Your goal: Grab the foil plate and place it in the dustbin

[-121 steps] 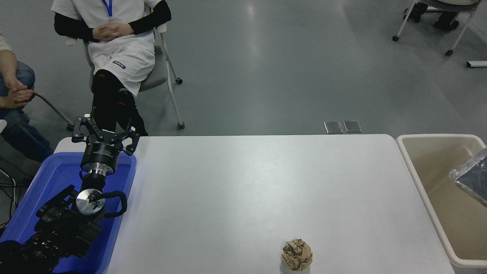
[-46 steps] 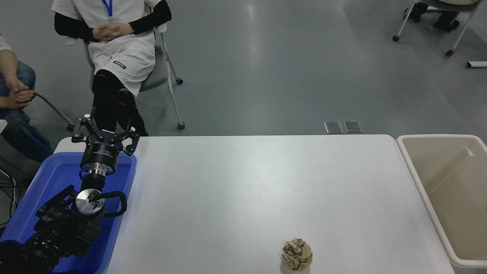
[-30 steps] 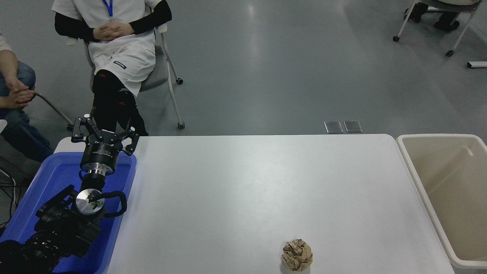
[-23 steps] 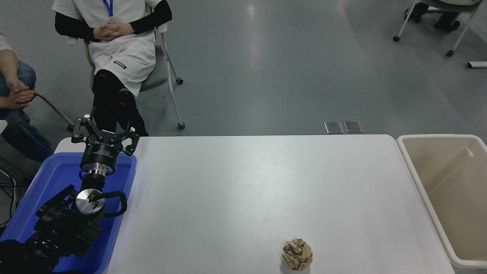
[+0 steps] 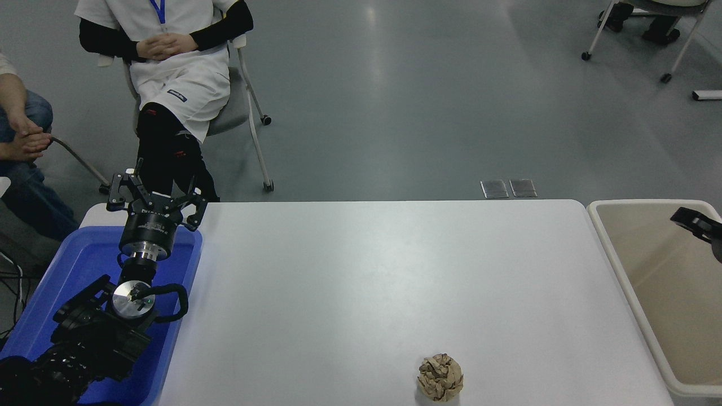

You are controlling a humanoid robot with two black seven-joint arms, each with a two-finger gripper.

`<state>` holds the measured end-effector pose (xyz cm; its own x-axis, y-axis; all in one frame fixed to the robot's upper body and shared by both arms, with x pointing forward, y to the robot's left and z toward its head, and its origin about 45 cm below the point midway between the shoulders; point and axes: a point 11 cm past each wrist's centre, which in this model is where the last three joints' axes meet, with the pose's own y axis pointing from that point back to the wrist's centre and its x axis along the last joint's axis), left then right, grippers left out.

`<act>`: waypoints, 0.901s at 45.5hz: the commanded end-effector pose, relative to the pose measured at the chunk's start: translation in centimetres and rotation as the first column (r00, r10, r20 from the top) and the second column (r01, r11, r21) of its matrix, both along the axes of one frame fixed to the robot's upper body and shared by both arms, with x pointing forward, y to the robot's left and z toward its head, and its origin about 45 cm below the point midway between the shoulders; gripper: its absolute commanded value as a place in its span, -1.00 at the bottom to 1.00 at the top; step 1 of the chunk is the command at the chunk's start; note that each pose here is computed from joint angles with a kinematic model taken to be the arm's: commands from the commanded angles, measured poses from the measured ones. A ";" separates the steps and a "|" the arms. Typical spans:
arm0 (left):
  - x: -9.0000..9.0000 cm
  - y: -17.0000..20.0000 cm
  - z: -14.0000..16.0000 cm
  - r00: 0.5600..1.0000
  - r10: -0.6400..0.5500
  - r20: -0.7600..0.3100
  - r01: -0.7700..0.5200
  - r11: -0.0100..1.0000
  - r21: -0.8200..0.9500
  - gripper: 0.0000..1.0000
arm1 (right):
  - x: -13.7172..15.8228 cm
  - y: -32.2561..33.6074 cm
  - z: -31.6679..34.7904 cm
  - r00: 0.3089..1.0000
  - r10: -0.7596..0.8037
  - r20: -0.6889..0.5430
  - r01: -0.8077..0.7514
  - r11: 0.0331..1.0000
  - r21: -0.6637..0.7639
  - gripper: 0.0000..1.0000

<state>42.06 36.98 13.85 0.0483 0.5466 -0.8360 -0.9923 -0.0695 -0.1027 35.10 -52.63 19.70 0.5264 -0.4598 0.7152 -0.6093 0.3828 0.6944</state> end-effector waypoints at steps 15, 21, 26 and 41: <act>0.0 0.0 0.0 1.000 0.000 0.000 0.000 1.000 0.000 0.98 | 2.0 7.0 5.5 0.881 0.294 -0.371 -0.263 0.956 0.133 1.00; 0.0 0.0 0.0 1.000 0.000 0.000 0.000 1.000 0.000 0.98 | 2.6 9.3 7.5 0.799 0.360 -0.482 -0.332 0.932 0.146 1.00; 0.0 0.0 0.0 1.000 -0.001 0.000 0.001 1.000 0.001 0.98 | 3.4 10.8 8.9 0.750 0.374 -0.545 -0.382 0.918 0.105 1.00; 0.0 0.0 0.0 1.000 -0.001 0.000 0.001 1.000 0.001 0.98 | 6.3 15.1 16.2 0.742 0.349 -0.572 -0.463 0.884 -0.061 1.00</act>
<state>42.06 36.98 13.85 0.0479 0.5471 -0.8357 -0.9923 -0.0693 -0.1023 39.89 -40.57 30.67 0.9471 -0.0907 0.3078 -0.2749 0.2655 0.9241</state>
